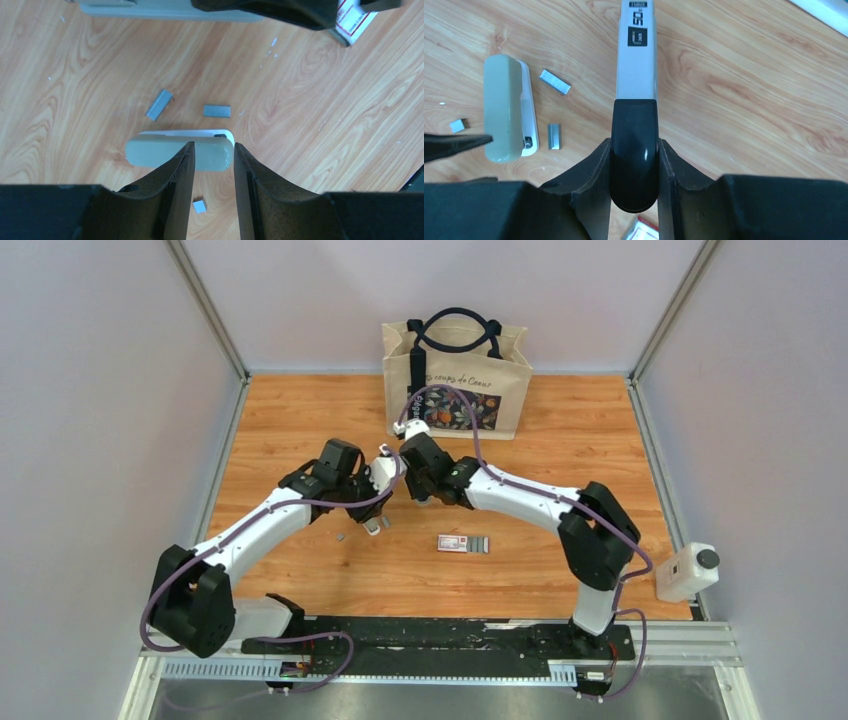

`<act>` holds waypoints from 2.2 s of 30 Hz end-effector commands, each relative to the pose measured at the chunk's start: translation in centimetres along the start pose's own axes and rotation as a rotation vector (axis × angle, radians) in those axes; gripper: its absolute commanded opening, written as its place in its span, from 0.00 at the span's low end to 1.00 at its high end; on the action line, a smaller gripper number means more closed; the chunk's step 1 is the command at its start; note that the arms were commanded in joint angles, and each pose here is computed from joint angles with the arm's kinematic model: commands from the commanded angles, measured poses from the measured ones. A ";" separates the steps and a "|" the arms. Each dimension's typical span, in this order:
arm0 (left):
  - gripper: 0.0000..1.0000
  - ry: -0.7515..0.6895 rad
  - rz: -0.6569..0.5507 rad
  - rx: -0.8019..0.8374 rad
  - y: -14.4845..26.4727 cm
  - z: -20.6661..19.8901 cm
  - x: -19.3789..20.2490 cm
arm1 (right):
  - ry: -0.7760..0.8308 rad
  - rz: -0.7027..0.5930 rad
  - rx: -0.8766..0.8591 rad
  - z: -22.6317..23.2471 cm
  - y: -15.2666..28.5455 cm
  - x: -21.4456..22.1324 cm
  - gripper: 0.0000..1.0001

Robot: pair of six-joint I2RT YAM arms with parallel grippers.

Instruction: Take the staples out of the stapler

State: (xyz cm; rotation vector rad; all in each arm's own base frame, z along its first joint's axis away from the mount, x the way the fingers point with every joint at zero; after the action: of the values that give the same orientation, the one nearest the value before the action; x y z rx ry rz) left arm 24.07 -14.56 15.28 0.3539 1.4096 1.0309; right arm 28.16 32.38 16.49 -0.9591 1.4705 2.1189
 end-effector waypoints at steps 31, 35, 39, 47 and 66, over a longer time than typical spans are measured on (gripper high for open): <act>0.49 0.029 -0.002 0.041 -2.0 0.4 0.5 | -0.173 -0.098 -0.183 0.9 2.9 -2.5 0.84; 0.49 0.030 -0.001 0.048 -2.7 0.9 0.2 | -0.208 -0.121 -0.173 -0.5 4.8 -1.7 0.80; 0.43 0.023 0.032 0.086 -3.1 1.0 0.3 | -0.231 -0.156 -0.160 -1.7 6.5 -1.1 0.77; 0.43 0.042 0.105 0.073 -2.1 0.2 1.8 | -0.269 -0.189 -0.140 -3.6 8.7 -0.3 0.80; 0.43 -0.090 0.242 0.101 -4.3 2.2 2.8 | -0.333 -0.228 -0.168 -5.4 11.7 1.0 0.81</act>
State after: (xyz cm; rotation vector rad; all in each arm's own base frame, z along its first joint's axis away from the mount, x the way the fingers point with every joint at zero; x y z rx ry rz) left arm 26.30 -14.47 11.02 0.5909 1.4287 1.0943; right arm 21.66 23.26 21.58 -0.7556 1.0507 2.1489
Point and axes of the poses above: each gripper's point midway between its finger pads, its own y axis back along the fingers, its own z axis along the line the jaws close on, x = y × z, the point moved 6 cm from there along y, back along the fingers, and after that the axes turned 13 degrees about -y, right-handed, at the moved point
